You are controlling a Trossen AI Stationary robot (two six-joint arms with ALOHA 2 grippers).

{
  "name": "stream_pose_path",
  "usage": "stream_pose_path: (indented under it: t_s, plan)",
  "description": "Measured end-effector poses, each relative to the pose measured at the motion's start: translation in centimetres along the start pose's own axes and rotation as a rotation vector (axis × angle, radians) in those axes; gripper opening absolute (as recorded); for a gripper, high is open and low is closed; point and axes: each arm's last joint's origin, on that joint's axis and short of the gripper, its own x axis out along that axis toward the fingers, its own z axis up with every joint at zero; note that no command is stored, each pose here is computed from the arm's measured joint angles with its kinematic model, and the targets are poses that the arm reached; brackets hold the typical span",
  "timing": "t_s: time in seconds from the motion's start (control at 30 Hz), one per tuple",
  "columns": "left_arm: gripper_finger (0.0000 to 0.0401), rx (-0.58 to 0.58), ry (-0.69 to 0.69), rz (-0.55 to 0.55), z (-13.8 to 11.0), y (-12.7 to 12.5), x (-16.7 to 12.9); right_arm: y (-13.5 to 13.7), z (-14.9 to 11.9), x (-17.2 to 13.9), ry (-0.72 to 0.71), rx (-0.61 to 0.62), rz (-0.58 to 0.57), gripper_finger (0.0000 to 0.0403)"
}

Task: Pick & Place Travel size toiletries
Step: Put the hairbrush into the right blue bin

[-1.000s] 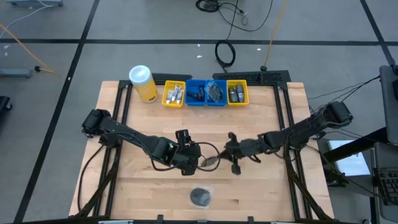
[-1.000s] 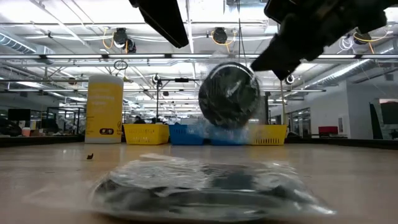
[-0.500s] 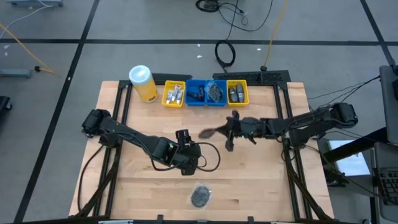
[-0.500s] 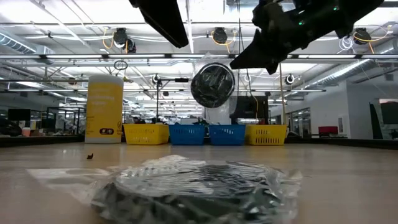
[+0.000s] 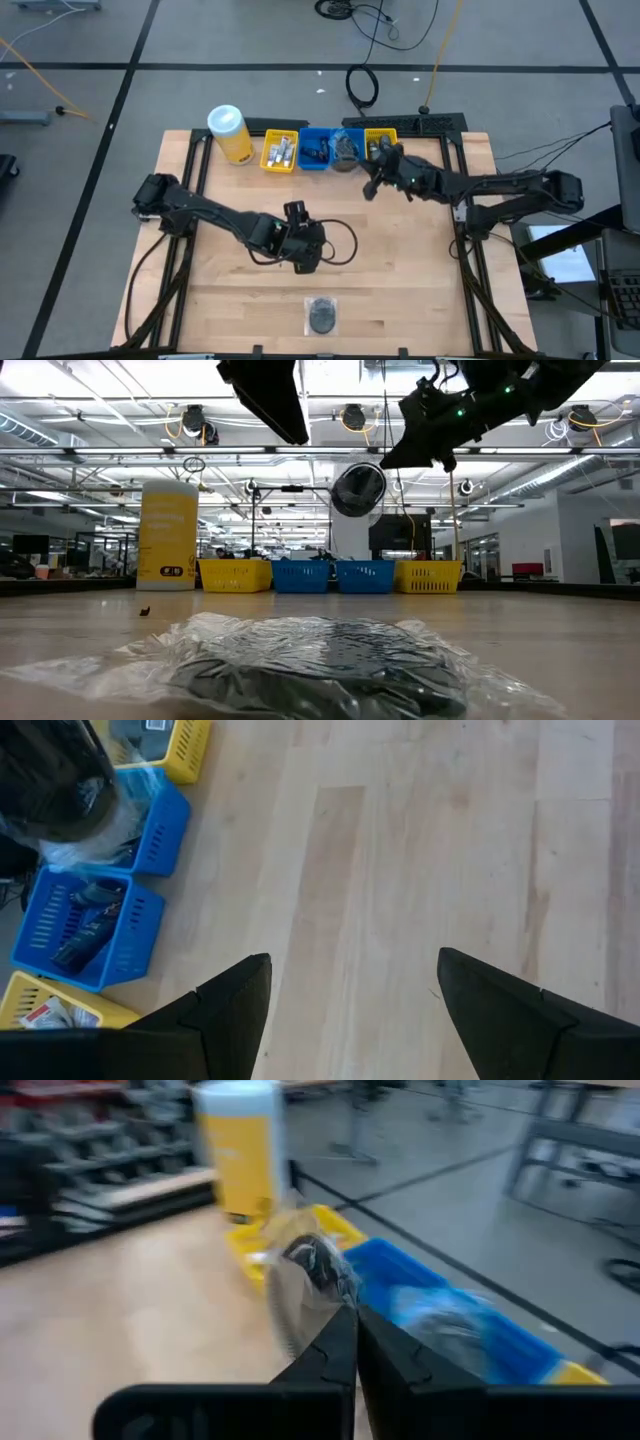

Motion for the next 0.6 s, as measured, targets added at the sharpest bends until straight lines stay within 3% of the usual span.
stream_pose_path:
  t_s: [0.3, 0.6]
  plan:
    - [0.0285, -0.009, 0.007, 0.019, 0.3, 1.1, 0.6, -3.4, -0.4, 1.3, 0.022, -0.009, -0.273, 0.0]
    - [0.0285, -0.025, -0.025, 0.024, 1.0, 2.0, 1.2, -6.1, -0.2, 1.7, 0.015, 0.036, -0.395, 0.0]
